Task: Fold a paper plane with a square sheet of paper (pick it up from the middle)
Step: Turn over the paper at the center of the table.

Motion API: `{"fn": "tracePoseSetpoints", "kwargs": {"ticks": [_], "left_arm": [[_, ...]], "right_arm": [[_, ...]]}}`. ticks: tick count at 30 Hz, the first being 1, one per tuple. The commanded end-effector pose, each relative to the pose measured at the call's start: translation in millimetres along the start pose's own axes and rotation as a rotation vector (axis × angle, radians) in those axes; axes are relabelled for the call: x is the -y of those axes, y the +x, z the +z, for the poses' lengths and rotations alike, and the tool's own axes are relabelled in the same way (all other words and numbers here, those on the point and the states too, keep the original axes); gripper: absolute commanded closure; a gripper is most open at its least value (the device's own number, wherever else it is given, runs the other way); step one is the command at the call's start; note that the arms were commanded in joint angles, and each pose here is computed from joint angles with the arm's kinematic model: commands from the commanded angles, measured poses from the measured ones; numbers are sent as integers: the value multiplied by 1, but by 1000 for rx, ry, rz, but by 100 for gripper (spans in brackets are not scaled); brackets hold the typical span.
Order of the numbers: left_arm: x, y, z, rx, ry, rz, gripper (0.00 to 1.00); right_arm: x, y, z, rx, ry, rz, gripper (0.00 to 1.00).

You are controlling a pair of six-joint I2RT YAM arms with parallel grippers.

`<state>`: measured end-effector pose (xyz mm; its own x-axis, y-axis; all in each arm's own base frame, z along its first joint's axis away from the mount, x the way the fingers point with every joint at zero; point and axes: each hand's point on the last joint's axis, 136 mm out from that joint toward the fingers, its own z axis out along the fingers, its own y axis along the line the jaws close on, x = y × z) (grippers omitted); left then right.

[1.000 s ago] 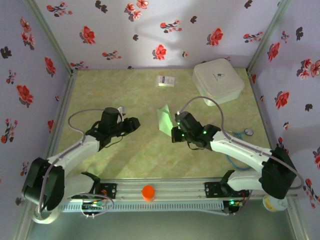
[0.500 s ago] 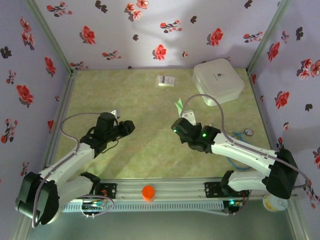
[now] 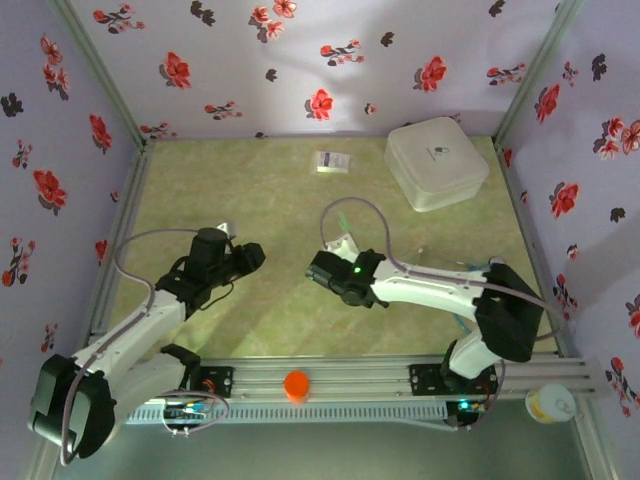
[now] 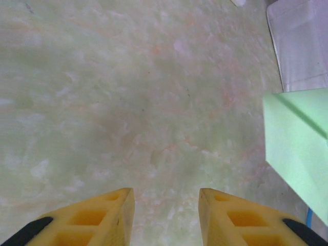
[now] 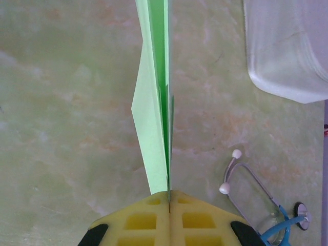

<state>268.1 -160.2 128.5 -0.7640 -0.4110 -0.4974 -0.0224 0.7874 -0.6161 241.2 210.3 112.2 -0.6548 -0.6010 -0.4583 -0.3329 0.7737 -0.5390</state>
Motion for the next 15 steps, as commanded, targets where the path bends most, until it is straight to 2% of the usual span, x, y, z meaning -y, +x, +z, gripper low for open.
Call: {"fn": "tracePoseSetpoints", "kwargs": {"ticks": [1, 7, 15], "left_arm": [[-17, 1, -5, 15, -61, -23, 62], [-25, -3, -11, 40, -87, -39, 62], [-31, -5, -14, 64, -88, -68, 60]], "right_arm": [[-9, -4, 0, -3, 31, -71, 97], [-50, 13, 7, -61, -66, -140, 94], [-97, 27, 8, -123, -254, -134, 82]]}}
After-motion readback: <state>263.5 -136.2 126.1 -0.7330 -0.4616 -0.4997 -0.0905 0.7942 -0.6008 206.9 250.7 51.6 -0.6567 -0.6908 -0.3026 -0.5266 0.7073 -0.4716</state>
